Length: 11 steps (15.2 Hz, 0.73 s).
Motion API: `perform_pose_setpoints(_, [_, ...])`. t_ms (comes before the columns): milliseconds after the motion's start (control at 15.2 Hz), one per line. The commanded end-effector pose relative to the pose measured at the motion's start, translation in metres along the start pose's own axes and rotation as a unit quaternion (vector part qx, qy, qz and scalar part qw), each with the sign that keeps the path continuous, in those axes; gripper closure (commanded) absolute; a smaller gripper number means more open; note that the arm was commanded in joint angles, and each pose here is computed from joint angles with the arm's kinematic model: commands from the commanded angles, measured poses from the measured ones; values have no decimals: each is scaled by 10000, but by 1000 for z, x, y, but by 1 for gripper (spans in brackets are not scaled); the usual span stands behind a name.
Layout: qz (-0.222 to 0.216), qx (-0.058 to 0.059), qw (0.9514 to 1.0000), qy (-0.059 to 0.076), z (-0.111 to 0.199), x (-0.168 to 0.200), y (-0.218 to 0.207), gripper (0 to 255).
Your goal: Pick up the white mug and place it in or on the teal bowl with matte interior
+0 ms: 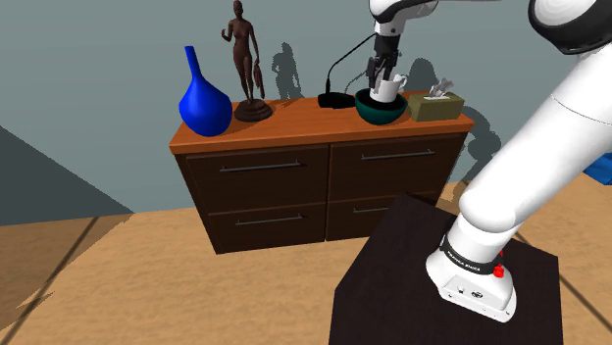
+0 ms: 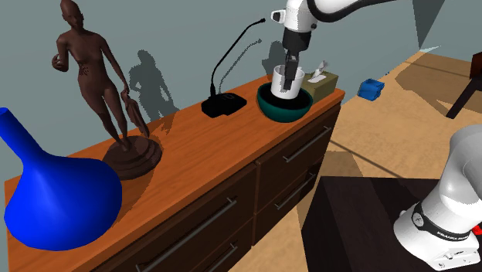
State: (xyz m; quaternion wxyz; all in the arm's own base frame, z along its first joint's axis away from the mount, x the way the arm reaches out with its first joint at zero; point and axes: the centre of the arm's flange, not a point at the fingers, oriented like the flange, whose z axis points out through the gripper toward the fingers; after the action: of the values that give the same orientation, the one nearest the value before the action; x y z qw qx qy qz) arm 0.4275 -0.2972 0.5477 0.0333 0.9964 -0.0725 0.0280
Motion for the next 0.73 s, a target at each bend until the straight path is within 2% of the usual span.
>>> perform_pose_setpoints(0, [0, 1, 10000, -2, -19, 0, 1, 0])
perform_pose_setpoints(132, [0, 1, 10000, -2, -43, 0, 1, 0])
perform_pose_setpoints(660, [0, 1, 10000, -2, -43, 0, 1, 0])
